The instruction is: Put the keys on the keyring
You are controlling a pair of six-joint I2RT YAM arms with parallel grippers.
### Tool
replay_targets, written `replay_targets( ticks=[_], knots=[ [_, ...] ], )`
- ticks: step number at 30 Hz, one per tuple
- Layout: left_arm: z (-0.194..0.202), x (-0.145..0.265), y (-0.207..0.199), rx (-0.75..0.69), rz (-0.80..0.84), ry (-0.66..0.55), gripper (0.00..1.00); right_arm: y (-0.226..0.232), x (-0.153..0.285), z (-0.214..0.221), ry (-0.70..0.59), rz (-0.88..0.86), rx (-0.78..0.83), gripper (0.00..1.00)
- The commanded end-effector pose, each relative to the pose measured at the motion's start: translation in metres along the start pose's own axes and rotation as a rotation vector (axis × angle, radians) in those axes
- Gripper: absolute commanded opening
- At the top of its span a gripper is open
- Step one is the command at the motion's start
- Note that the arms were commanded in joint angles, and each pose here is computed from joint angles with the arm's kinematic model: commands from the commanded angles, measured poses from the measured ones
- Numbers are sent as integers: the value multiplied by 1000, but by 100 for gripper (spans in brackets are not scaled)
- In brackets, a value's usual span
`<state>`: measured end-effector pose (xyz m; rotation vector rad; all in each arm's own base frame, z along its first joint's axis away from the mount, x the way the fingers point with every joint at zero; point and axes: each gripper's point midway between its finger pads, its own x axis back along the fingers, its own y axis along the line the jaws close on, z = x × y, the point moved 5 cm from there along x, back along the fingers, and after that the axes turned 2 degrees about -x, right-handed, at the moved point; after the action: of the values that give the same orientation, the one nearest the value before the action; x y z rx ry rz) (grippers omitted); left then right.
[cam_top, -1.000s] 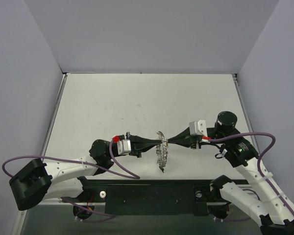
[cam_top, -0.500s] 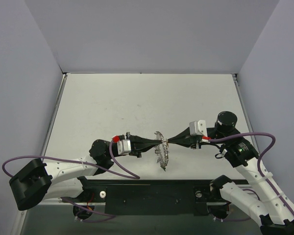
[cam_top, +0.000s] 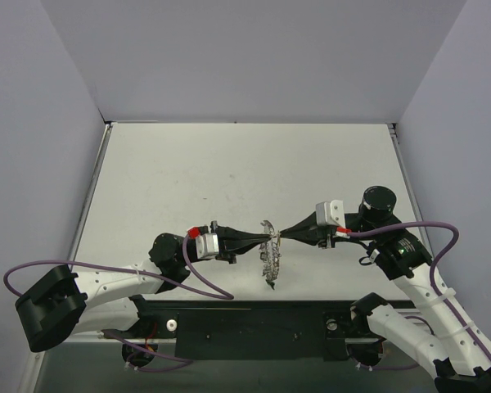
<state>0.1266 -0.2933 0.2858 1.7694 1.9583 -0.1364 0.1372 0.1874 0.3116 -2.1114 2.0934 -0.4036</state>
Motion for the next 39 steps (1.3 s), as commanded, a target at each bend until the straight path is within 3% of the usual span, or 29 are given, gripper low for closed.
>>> replay_targets(
  ticks=[1, 39],
  knots=[
    [-26, -7, 6, -63, -1, -97, 0, -2, 0, -10, -35, -7, 61, 0],
    [-21, -6, 9, -83, -19, -74, 0, 3, -1, -10, -40, -35, 21, 0]
  ],
)
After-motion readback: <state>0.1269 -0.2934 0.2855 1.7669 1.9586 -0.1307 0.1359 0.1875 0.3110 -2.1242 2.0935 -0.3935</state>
